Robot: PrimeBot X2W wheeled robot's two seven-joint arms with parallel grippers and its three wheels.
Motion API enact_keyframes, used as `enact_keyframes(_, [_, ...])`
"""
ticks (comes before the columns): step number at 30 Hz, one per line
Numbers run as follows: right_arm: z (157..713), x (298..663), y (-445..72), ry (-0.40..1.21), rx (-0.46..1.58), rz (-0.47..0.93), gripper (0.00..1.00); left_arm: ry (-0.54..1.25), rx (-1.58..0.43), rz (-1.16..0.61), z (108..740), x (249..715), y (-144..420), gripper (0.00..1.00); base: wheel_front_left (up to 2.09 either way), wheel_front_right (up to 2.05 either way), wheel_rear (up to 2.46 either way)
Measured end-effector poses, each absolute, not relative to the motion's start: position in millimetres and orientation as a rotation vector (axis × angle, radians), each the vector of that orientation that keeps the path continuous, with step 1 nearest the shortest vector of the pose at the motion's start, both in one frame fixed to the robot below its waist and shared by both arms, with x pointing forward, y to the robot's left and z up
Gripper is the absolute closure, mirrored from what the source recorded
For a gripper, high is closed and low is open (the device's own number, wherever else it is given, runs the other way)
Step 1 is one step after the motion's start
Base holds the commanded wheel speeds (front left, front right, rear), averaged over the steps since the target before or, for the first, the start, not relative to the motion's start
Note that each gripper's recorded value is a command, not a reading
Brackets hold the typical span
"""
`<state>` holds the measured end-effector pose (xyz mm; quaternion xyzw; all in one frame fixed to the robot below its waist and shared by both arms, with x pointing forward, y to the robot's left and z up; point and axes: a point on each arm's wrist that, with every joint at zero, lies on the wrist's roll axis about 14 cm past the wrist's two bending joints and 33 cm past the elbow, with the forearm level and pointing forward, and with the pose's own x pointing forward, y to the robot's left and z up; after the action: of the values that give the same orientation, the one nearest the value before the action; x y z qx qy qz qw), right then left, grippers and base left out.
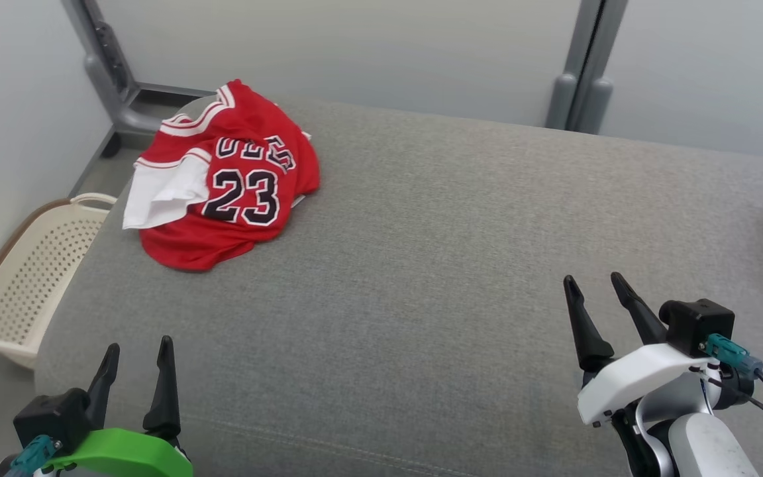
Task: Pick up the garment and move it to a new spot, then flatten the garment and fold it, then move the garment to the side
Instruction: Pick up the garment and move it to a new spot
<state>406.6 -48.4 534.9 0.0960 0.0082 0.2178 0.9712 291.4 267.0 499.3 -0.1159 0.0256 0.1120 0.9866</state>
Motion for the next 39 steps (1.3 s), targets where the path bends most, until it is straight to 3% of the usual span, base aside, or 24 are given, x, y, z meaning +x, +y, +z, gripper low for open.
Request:
enact_keyframes(11, [529.8, 407.2, 22.7, 0.050, 0.192, 0.631, 0.00, 0.024, -0.240, 0.414, 501.4, 240.1, 310.5, 0.00, 0.00, 0.00, 0.00])
enact_keyframes(18, [525.7, 401.7, 32.4, 0.066, 0.196, 0.661, 0.00, 0.022, -0.237, 0.397, 507.6, 241.6, 309.7, 0.00, 0.00, 0.00, 0.00])
enact_keyframes(30, [529.6, 415.2, -8.6, 0.038, 0.199, 0.545, 0.00, -0.109, -0.057, 0.128, 616.9, 344.0, 304.6, 0.00, 0.00, 0.00, 0.00])
enact_keyframes(39, [534.6, 438.8, -51.0, -0.005, 0.198, 0.426, 0.00, -0.009, -0.012, 0.048, 660.7, 434.8, 317.2, 0.00, 0.00, 0.00, 0.00])
